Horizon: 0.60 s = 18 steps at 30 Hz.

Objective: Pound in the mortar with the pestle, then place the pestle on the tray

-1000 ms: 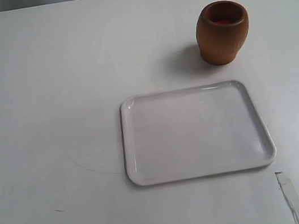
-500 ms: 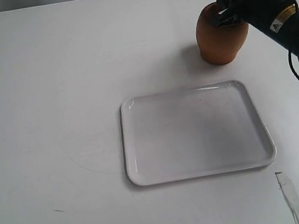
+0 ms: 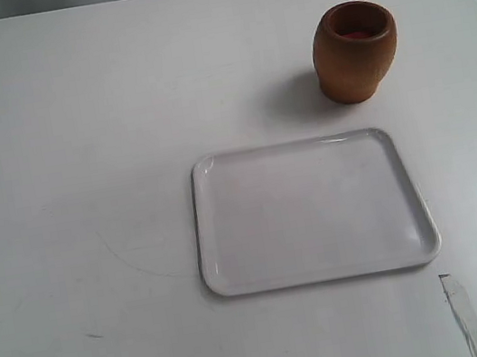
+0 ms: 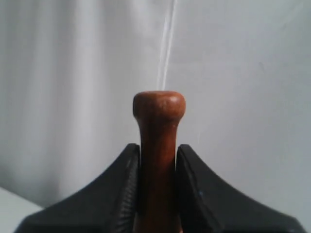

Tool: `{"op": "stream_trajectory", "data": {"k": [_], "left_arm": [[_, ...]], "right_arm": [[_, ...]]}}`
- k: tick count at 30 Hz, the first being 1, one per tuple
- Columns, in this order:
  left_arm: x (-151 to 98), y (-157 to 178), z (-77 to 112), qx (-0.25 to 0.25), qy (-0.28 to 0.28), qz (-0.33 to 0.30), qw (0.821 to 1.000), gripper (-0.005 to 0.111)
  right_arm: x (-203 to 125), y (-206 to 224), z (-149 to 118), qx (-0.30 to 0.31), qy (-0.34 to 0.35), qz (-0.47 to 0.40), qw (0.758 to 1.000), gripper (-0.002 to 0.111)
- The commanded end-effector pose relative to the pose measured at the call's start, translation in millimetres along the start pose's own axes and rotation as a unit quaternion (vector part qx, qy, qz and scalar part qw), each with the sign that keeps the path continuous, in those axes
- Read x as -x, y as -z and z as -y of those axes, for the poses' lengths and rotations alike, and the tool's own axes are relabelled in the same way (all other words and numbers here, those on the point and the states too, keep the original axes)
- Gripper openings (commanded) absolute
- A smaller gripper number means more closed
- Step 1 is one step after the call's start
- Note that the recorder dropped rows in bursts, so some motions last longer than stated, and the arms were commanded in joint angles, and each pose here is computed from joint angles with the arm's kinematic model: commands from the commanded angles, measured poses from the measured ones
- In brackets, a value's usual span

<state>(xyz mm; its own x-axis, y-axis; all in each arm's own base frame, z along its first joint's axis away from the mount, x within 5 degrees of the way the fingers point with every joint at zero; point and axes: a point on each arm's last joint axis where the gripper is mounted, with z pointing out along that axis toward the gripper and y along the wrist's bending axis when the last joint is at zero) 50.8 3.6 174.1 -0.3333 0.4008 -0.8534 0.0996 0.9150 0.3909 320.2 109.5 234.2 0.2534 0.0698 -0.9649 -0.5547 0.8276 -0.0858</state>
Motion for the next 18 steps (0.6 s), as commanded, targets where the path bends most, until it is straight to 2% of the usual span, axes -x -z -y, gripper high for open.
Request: {"op": "stream_trajectory", "data": {"k": [1,6,18], "left_arm": [[0.4,0.0,0.6,-0.004,0.006,0.004,1.0,0.0],[0.4,0.0,0.6,-0.004,0.006,0.004,1.0,0.0],[0.4,0.0,0.6,-0.004,0.006,0.004,1.0,0.0]], "right_arm": [[35.4,4.0,0.1,-0.007,0.016,0.045,0.999,0.0],[17.0,2.1,2.1,-0.013,0.007,0.008,1.0,0.0],[-103.9,10.5,0.2,-0.014,-0.048,-0.153,0.987,0.0]]}}
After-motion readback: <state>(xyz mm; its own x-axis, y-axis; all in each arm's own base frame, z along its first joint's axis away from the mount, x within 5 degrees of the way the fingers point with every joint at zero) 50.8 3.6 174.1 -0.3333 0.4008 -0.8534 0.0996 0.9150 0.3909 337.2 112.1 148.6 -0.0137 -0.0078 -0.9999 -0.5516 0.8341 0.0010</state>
